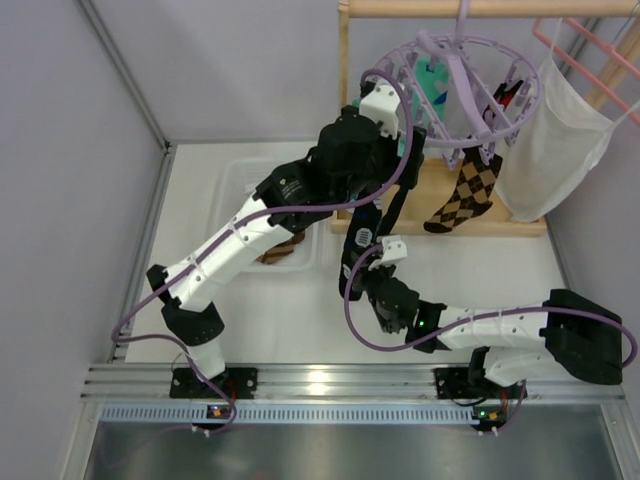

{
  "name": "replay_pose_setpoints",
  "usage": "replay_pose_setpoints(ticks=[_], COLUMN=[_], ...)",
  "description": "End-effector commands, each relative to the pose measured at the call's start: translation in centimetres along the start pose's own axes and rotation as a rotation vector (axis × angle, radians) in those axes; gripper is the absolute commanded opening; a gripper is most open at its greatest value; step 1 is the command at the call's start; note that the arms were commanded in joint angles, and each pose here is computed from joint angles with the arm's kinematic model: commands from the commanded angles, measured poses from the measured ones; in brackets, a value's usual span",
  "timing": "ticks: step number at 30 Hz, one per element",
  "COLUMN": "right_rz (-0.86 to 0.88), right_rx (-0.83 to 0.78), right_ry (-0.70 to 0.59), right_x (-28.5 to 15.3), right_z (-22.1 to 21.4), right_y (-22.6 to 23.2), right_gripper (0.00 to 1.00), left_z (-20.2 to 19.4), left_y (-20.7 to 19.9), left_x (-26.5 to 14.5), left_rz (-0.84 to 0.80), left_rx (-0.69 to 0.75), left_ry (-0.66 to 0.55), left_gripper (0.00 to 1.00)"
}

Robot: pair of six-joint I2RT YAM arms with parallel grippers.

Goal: Remove the socks clipped to the hanger

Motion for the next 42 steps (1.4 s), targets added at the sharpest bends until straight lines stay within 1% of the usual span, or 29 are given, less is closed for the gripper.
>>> replay_pose_setpoints(ticks=[1,6,7,9,12,15,19,21,23,26,27,31,34,35,39,41,42], right_rz=[0.019,0.041,0.039,0.044,0.058,0.072,0.083,0.089,0.095,0.098,0.097,0.086,0.078,0.078,0.075,0.085,0.107], right_rx=[0.066,0.079,0.077,0.077,0.082,0.09,0.083,0.079,0.076,0.073,0.07,0.07,0.081,0.085,0.096,0.096,0.088], right_ry=[-0.041,-0.039,-0.038,-0.037,-0.036,-0.031,-0.025,-0.024,-0.022,-0.022,-0.022,-0.022,-0.02,-0.018,0.008,0.012,0.02], right_x=[-0.2,-0.3,-0.2,-0.3,-0.4,-0.7,-1.0,-1.0,-1.1,-1.2,-1.2,-1.4,-1.9,-2.1,-3.2,-3.6,-3.9], right_z=[1.9,2.0,2.0,2.0,2.1,2.1,1.9,1.8,1.7,1.7,1.6,1.3,1.0,0.8,-1.1,-1.0,-1.0], right_y=[1.2,1.4,1.4,1.4,1.4,1.5,1.7,1.9,2.0,2.1,2.0,1.6,0.9,0.7,-0.7,-1.0,-1.0], right_gripper=[0.0,0.0,0.0,0.0,0.0,0.0,0.0,0.0,0.0,0.0,0.0,0.0,0.0,0.0,0.0,0.0,0.0], left_z=[0.9,0.2,0.1,-0.5,-0.9,-1.1,-1.2,-1.5,-1.6,-1.6,-1.6,-1.3,-1.2,-1.3,-1.4,-1.4,-1.5], left_y=[-0.7,-1.4,-1.5,-1.5,-1.0,-0.9,-1.0,-1.0,-1.0,-0.7,-0.5,-0.4,-0.5,-0.4,-0.2,-0.3,-0.3], left_x=[0.5,2.1,2.2,3.0,3.8,4.4,5.2,5.8,6.2,6.7,6.9,6.8,6.6,6.6,6.7,6.5,6.3], left_rz=[-0.031,-0.047,-0.048,-0.027,0.03,0.054,0.058,0.059,0.061,0.074,0.079,0.083,0.083,0.088,0.105,0.098,0.089], left_rx=[0.025,0.033,0.031,0.038,0.055,0.073,0.092,0.097,0.096,0.097,0.099,0.098,0.096,0.096,0.098,0.091,0.087], left_ry=[-0.036,-0.021,-0.021,-0.014,-0.018,-0.022,-0.031,-0.028,-0.03,-0.035,-0.036,-0.049,-0.05,-0.049,-0.049,-0.046,-0.04], left_gripper=[0.95,0.86,0.82,0.8,0.73,0.72,0.66,0.56,0.52,0.42,0.34,0.15,0.09,0.01,0.0,0.01,0.18])
Point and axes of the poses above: each gripper's point midway between its finger pads, its own x axis out along the fingers, its own y axis along the line the jaws close on, z = x × y, the point moved 8 cm from there along -x, back along the fingers, and after that the axes turned 5 degrees about -x, right-handed, at the moved point
